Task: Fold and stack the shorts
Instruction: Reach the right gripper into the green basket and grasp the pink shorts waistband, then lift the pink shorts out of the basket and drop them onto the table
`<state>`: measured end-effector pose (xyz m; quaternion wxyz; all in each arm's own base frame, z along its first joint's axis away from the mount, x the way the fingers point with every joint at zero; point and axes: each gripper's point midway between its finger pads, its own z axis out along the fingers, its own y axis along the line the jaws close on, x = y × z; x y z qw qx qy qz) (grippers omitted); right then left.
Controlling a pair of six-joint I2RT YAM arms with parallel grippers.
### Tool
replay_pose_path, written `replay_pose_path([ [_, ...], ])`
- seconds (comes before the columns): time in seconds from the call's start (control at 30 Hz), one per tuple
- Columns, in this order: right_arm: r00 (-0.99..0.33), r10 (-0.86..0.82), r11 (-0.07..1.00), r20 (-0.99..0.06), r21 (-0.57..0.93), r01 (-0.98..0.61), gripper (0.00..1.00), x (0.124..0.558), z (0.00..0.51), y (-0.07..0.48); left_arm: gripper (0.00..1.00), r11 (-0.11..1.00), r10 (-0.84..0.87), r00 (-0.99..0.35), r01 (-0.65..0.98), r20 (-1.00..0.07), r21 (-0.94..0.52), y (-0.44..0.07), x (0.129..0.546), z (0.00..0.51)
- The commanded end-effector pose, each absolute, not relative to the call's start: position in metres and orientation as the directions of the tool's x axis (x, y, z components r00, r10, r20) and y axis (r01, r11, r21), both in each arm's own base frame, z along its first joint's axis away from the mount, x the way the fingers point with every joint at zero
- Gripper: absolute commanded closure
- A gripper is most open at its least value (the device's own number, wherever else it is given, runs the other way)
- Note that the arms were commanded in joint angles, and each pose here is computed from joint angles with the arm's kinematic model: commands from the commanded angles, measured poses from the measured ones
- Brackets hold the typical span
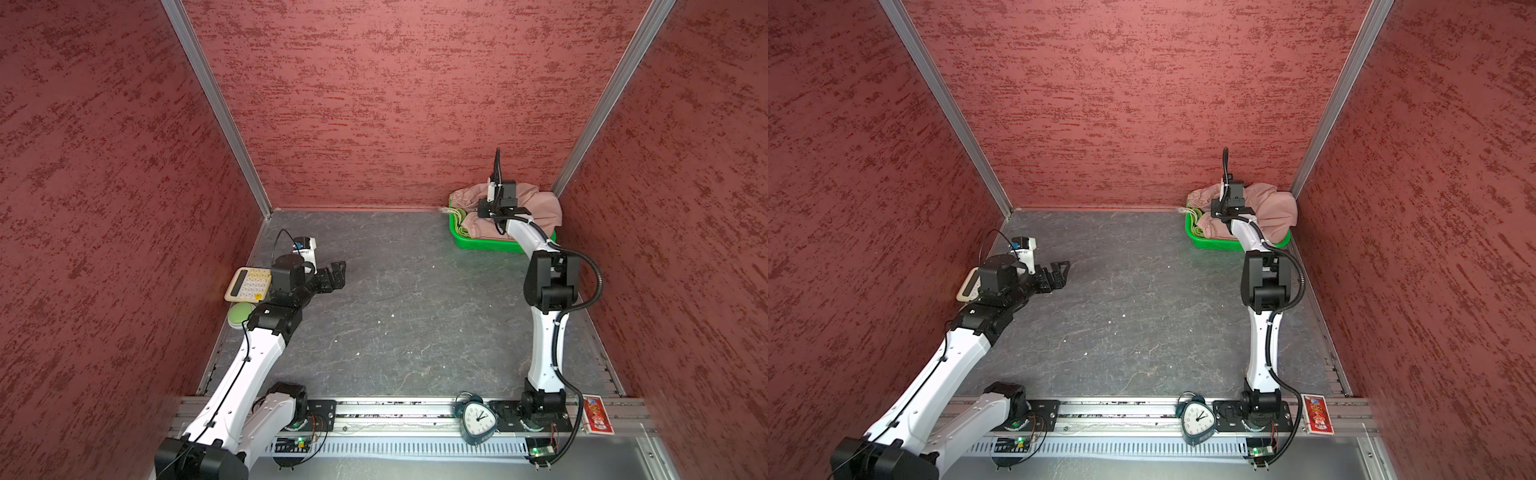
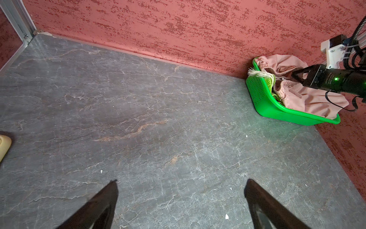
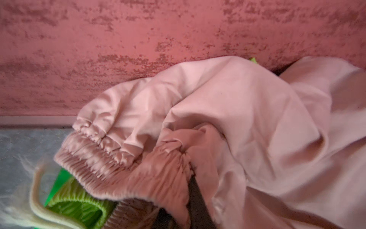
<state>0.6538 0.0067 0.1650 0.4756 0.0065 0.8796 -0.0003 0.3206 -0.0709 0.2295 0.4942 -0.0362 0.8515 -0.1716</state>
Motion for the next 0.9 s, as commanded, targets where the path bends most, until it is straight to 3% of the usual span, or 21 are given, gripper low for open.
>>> replay_pose_path([
  [0.0,-0.501,0.002,1.0,-0.866,0.012,-0.018,1.0,0.65,0.212,0.009,0.0,0.931,-0.233,-0.49,0.136,-0.84,-0.338,-0.076,0.318,0.241],
  [0.3,-0.237,0.066,0.985,-0.969,0.102,-0.142,1.0,0.608,0.376,0.05,0.01,0.911,-0.239,-0.517,0.174,-0.822,-0.374,-0.089,0.317,0.244],
  [0.6,-0.011,-0.006,0.947,-1.0,-0.002,-0.321,1.0,0.524,0.522,0.135,0.0,0.884,-0.256,-0.519,0.216,-0.816,-0.415,-0.104,0.315,0.251],
  [0.87,0.123,-0.057,0.911,-0.991,-0.102,-0.4,1.0,0.451,0.593,0.187,0.01,0.876,-0.256,-0.488,0.248,-0.834,-0.414,-0.106,0.307,0.274],
])
